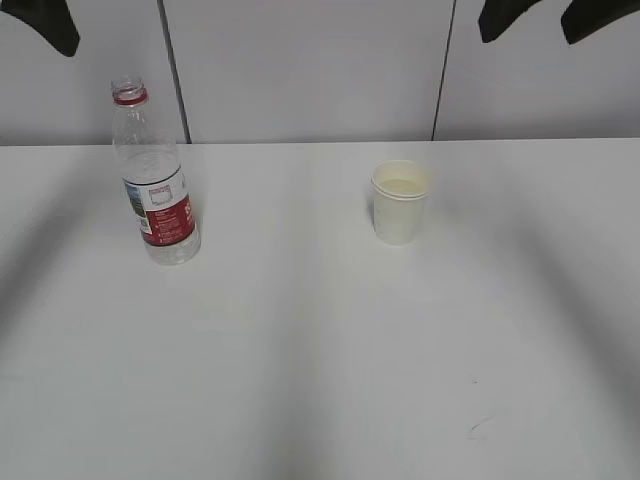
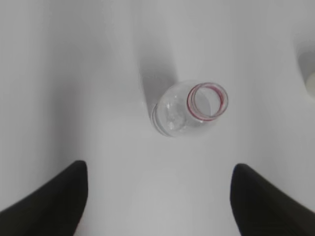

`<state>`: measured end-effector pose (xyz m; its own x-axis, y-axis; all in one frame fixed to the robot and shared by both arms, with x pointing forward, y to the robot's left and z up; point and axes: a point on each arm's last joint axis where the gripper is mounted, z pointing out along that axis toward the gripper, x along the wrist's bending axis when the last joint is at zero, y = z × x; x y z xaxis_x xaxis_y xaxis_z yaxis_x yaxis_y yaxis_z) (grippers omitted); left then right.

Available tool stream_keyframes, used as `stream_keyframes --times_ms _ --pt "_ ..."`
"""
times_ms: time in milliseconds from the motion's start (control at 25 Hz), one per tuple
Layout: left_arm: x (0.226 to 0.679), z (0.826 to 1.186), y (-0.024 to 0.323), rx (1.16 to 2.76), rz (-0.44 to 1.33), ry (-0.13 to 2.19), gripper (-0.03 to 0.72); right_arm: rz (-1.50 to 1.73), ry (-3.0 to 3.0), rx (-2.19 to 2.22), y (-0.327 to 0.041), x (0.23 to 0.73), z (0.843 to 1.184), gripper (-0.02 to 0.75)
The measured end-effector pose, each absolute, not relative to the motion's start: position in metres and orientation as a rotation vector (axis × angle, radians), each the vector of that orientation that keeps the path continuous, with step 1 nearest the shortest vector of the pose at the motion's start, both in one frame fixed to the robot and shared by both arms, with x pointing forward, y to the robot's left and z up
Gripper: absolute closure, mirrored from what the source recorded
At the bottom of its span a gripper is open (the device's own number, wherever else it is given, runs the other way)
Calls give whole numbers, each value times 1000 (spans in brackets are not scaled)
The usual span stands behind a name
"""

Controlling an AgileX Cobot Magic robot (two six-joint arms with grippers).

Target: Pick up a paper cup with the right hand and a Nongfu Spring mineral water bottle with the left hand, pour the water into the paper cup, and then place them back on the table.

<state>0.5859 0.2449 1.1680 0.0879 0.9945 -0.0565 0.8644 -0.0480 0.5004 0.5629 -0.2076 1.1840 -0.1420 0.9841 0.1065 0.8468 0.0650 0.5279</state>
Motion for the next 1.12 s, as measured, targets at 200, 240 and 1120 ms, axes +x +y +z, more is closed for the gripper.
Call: stream_keyframes --times_ms 200,240,1120 --pt "585 1168 246 1963 430 1848 144 730 2084 1866 -205 562 1184 146" --pt "585 1168 246 1959 430 1848 144 730 2083 1867 -205 562 1184 146" --pt "391 1141 277 1961 420 1862 144 639 2128 1920 -246 411 1144 147"
